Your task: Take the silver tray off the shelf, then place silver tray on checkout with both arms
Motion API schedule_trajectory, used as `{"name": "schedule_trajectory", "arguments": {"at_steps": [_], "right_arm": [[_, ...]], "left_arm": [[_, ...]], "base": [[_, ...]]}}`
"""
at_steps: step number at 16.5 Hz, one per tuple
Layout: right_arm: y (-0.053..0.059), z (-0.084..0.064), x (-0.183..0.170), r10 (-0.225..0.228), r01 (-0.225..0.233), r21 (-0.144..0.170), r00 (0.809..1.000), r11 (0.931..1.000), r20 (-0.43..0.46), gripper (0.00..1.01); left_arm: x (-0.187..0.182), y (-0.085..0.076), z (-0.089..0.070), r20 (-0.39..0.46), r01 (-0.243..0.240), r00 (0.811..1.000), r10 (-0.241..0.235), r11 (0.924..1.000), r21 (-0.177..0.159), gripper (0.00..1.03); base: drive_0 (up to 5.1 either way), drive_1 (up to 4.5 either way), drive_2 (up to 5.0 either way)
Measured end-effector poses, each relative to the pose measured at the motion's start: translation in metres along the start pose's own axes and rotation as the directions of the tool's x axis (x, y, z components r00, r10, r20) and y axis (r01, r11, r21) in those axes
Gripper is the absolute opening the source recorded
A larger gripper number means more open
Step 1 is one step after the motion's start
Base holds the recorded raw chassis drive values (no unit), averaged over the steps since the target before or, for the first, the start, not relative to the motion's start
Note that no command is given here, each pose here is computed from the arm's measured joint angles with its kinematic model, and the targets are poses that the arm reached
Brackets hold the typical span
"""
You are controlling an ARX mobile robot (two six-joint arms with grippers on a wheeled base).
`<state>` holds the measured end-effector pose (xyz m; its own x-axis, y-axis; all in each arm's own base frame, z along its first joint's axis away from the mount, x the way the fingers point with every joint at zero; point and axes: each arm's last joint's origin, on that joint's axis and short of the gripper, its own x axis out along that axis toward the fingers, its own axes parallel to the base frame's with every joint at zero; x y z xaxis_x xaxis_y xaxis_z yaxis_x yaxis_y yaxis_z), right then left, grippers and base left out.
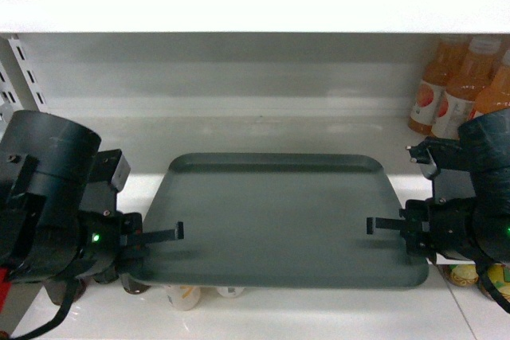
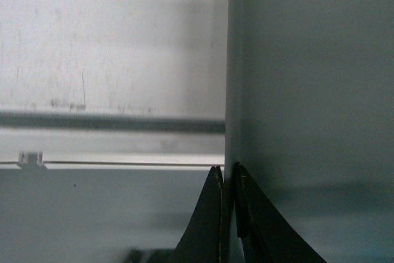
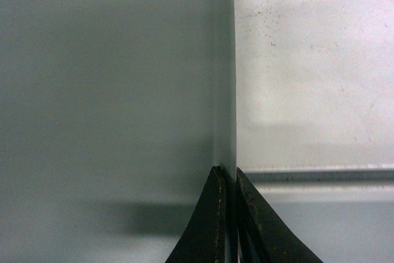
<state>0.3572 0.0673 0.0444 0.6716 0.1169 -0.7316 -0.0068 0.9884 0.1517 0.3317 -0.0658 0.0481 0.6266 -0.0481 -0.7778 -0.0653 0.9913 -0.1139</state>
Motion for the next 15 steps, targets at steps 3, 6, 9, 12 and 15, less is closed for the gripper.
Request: {"name": "schedule_trajectory", "arguments": {"at_steps": [3, 6, 9, 12, 15], "right_arm": [[0.003, -0.006, -0.041, 0.032, -0.033, 0.014, 0.998, 0.9994, 0.06, 0.04], [0.004, -0.003, -0.075, 0.065, -0.07, 0.033, 0.989, 0.997, 0.13, 0.04], [0.002, -0.004, -0.094, 0.085, -0.092, 0.039, 0.984, 0.995, 0.157, 0.04], [-0.002, -0.011, -0.124, 0.098, -0.109, 0.043, 0.975, 0.9931, 0.199, 0.04], [-0.002, -0.012, -0.127, 0.093, -0.104, 0.044, 0.975, 0.9936, 0.202, 0.04]], "left_arm": [[-0.043, 0.002, -0.004, 0.045, 0.001, 0.999, -0.002, 1.0, 0.004, 0.03], [-0.08, -0.001, 0.005, 0.146, 0.018, 0.989, -0.02, 0.9998, 0.011, 0.03], [-0.099, -0.003, 0.002, 0.169, 0.03, 0.985, -0.032, 0.9994, 0.015, 0.03], [-0.126, -0.007, -0.008, 0.212, 0.012, 0.977, -0.018, 0.9995, 0.03, 0.03], [-0.127, -0.009, -0.008, 0.214, 0.005, 0.977, -0.012, 0.9995, 0.032, 0.03]], "base": [[0.0, 0.0, 0.0], [0.0, 0.0, 0.0], [0.0, 0.0, 0.0], [0.0, 0.0, 0.0], [0.0, 0.0, 0.0]]}}
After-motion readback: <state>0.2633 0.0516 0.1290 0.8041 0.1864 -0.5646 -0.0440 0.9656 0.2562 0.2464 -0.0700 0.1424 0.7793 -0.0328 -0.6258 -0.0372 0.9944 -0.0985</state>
